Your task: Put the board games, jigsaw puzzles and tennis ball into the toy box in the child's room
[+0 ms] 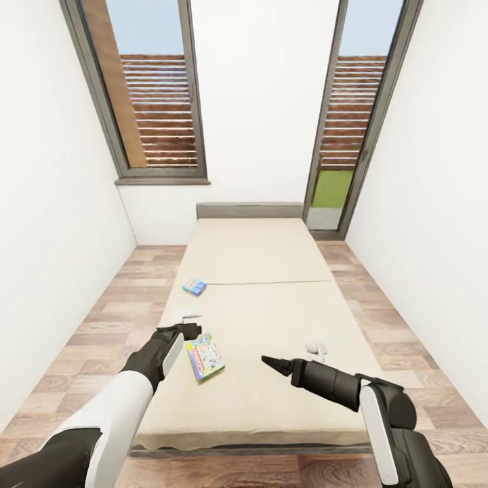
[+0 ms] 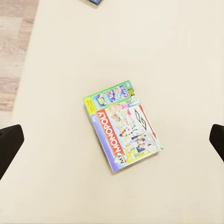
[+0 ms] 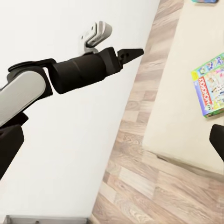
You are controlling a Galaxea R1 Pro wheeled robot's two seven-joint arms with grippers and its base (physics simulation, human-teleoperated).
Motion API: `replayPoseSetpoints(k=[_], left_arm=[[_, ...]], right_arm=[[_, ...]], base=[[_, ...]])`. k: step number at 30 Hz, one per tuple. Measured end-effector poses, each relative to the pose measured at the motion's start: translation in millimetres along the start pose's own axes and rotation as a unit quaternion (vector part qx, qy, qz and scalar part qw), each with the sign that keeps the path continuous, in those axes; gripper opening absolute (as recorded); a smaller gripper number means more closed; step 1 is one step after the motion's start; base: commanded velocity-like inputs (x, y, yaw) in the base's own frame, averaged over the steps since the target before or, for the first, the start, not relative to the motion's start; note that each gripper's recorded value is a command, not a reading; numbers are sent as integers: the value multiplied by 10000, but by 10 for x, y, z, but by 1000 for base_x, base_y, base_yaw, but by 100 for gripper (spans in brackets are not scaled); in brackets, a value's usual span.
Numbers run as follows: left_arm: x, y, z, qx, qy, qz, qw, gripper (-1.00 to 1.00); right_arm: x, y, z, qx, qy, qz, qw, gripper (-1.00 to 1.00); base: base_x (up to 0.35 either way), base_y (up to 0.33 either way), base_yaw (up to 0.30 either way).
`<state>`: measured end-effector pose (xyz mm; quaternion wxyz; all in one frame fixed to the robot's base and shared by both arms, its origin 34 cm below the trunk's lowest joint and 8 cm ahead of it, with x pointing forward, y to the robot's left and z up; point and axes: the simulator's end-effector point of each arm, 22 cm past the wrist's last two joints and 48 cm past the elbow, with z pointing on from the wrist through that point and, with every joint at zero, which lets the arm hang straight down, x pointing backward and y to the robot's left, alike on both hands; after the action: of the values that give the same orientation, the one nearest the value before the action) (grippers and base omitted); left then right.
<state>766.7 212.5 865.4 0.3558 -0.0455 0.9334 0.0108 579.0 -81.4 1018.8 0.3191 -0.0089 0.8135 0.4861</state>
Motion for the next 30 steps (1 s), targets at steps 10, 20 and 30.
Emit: replayPoseSetpoints(k=[10,20,30], left_arm=[[82,1,60,-4,74,3,10000,100],[166,-23,117,7,147,8,9999,100],[251,-58,169,26,223,12,9997,100]], right_arm=[[3,-40,-27,-96,-27,132,9999,100],[35,-102,-12,-80,-6,201,9998,100],[25,-252,-65,43,-84,332,9994,100]], base=[[0,0,88],[0,0,87],[0,0,34]])
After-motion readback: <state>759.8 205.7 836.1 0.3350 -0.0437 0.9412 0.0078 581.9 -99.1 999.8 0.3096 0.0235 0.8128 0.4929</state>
